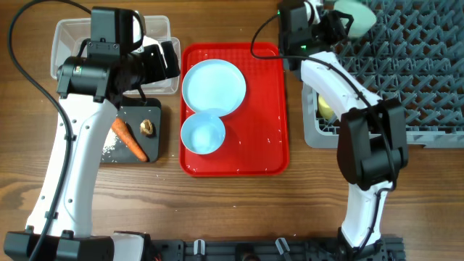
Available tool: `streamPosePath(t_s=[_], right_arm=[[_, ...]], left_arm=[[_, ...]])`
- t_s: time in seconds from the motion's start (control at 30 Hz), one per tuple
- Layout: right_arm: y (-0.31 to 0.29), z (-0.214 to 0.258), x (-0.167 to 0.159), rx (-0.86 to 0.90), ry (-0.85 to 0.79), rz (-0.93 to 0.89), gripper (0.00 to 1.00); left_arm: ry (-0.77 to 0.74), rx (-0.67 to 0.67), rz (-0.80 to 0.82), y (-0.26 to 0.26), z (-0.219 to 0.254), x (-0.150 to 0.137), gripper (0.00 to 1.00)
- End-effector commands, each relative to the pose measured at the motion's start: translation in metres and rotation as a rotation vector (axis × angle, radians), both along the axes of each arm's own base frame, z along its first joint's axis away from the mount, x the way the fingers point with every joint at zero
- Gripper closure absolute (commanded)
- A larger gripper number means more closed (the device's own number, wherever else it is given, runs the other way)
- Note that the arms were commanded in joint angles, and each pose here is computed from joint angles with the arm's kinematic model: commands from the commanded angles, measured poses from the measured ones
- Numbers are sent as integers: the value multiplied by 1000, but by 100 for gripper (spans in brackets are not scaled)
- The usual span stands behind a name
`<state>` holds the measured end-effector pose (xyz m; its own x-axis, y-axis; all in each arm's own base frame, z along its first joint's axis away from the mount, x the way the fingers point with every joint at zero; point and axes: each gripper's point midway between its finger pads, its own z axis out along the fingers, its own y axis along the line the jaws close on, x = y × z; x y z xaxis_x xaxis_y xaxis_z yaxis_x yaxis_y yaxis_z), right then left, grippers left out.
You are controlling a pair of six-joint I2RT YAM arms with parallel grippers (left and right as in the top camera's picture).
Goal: Sort waste into correct bins and load items into the dishwasher rack
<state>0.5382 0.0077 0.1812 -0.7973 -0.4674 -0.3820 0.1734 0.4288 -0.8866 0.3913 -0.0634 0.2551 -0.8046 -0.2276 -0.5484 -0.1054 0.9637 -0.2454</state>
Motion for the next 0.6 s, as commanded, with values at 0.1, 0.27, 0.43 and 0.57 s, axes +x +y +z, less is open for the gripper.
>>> streamPosePath(t_s=[0.1,0.27,0.43,0.57], right_arm=[[-2,4,-2,85,-148,-61,22],[6,58,-6,345,-376,-20,7],[19,94,-27,894,-404,113,2],[27,104,-52,1155,-348,126,8]], left_arm=[[13,3,12,3,-5,1,0],[12,3,12,3,-5,1,0],[12,3,12,3,-5,1,0],[12,3,12,3,-5,1,0]])
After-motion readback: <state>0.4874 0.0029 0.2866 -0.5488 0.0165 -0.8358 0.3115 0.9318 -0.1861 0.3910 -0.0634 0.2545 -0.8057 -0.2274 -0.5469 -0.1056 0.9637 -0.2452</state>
